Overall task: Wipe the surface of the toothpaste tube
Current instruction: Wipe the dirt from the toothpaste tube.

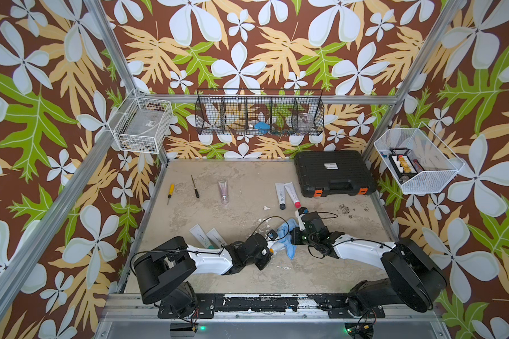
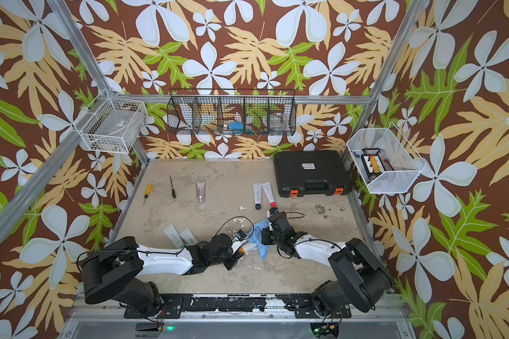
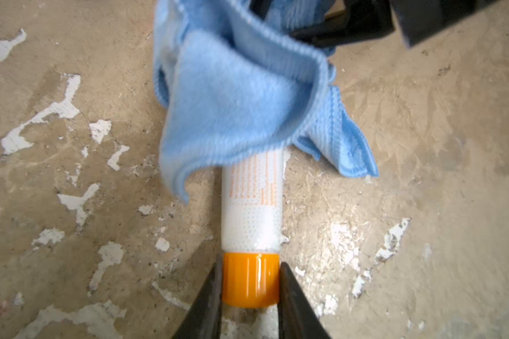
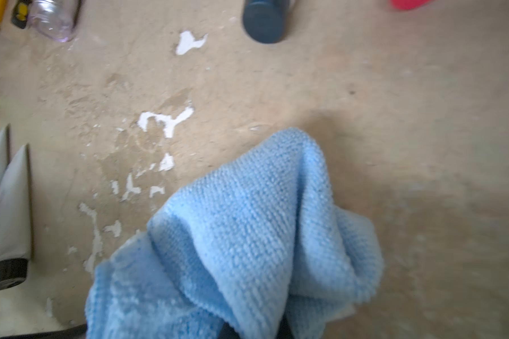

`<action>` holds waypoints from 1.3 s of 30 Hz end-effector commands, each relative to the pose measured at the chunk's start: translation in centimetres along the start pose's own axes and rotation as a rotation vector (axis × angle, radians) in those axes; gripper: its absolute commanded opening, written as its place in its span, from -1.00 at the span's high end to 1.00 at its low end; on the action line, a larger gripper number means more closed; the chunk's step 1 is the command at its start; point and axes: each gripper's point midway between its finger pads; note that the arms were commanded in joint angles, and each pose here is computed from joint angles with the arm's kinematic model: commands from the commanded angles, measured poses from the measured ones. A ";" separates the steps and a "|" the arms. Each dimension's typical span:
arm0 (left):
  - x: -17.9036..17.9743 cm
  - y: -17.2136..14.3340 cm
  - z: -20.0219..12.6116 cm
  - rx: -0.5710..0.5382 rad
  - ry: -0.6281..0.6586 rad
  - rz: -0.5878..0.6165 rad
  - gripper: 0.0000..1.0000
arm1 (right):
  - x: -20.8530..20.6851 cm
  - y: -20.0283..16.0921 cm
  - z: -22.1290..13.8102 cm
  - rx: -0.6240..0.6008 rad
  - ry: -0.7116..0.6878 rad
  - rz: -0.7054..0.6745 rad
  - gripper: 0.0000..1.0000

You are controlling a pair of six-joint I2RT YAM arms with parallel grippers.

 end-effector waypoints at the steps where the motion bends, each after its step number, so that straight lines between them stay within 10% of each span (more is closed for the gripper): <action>1: 0.3 0.5 -0.1 -0.021 0.018 0.003 0.58 | -3.0 -3.4 -0.5 0.127 -0.098 -0.003 1.00; 39: 0.3 0.4 0.0 -0.019 0.014 0.001 0.58 | 9.4 -4.0 0.2 0.146 0.196 -0.055 1.00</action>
Point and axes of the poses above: each gripper's point midway between its finger pads, its own z axis out along the fingers, its own x axis along the line the jaws close on, y = z × x, and after that the axes turned 15 degrees about -z, right-handed
